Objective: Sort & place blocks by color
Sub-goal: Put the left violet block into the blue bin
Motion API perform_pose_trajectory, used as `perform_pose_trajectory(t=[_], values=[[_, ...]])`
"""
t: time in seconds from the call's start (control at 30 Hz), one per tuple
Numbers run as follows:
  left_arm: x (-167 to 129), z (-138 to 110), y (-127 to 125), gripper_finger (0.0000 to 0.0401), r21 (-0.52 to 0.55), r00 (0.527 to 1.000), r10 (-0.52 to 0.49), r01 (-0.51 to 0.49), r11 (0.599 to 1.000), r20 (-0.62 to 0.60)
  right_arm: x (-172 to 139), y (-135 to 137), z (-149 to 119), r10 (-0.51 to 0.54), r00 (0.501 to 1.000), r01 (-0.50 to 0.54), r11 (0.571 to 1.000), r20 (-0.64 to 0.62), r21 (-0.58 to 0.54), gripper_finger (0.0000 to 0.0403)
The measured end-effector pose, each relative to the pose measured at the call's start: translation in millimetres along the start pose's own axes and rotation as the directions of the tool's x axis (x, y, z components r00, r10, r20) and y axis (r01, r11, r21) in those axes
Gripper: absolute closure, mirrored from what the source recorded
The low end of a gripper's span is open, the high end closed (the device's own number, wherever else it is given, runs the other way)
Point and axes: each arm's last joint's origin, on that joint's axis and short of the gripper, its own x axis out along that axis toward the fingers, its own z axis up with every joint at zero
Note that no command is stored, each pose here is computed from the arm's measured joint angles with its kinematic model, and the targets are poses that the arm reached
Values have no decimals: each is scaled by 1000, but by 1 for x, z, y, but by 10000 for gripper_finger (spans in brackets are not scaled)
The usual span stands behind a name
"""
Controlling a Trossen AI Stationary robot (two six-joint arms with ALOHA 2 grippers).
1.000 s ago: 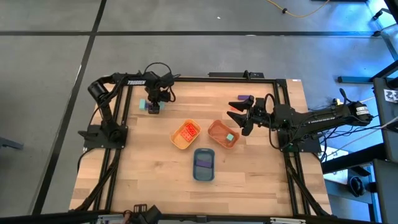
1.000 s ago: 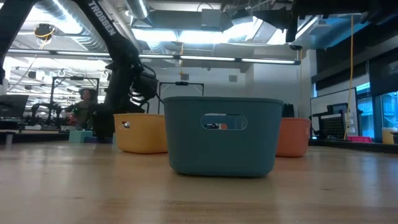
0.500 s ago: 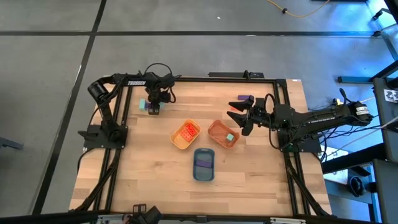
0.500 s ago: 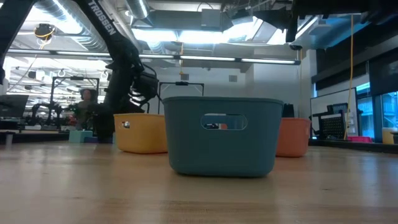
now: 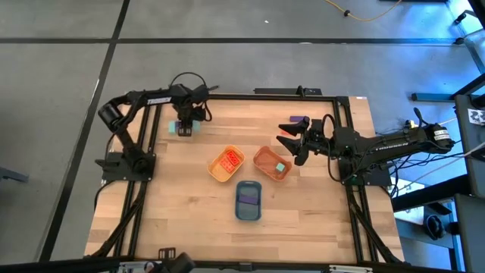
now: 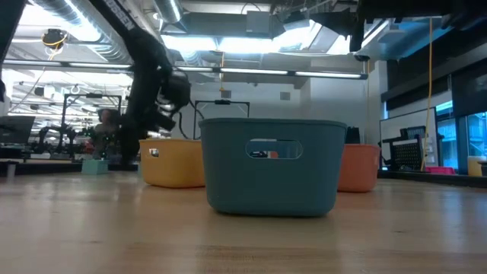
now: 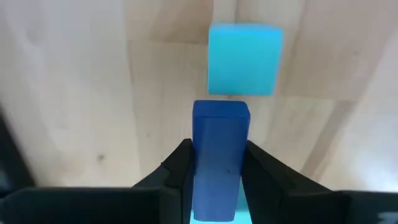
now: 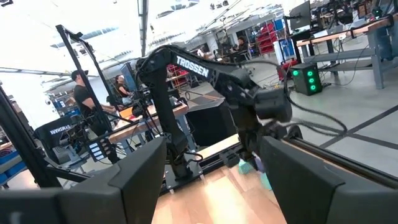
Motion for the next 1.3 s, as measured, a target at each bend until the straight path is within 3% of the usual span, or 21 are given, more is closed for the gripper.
perform_pose_trajectory(t=[0.23,0.33,0.43,0.57,0.67,0.8,0.9,1.0,1.13,1.2,1.3], values=[[-54,-7,7,308,-57,992,111,-107,993,64,0,0,-1,-2,1000,2,1000,-5,-4,138],[-87,-10,9,308,-169,968,174,-143,975,181,0,0,-1,-3,1000,3,1000,-7,-4,138],[-122,-17,8,308,-298,906,215,-105,949,364,0,0,-1,-3,1000,3,1000,-7,-4,138],[-164,-30,-4,308,-410,746,270,4,912,608,0,0,-1,-2,1000,2,1000,-7,-4,138],[-192,-38,-18,308,-416,571,291,99,904,767,0,0,-1,-3,1000,3,1000,-7,-4,138],[-212,-43,-44,308,-363,300,293,211,908,908,0,0,-1,-3,1000,3,1000,-6,-4,138],[-214,-41,-66,308,-287,130,260,277,917,957,0,0,-1,-3,1000,2,1000,-6,-4,138],[-207,-35,-88,308,-210,-2,225,342,916,974,0,0,-1,-2,1000,2,1000,-6,-4,138],[-190,-22,-120,308,-121,-121,185,405,906,975,0,0,-1,-2,1000,2,1000,-6,-4,138],[-181,-17,-133,308,-107,-141,181,418,902,973,0,0,-1,-3,1000,3,1000,-6,-4,138],[-170,-12,-150,308,-126,-119,197,438,890,973,0,0,-1,-3,1000,2,1000,-6,-4,138]])
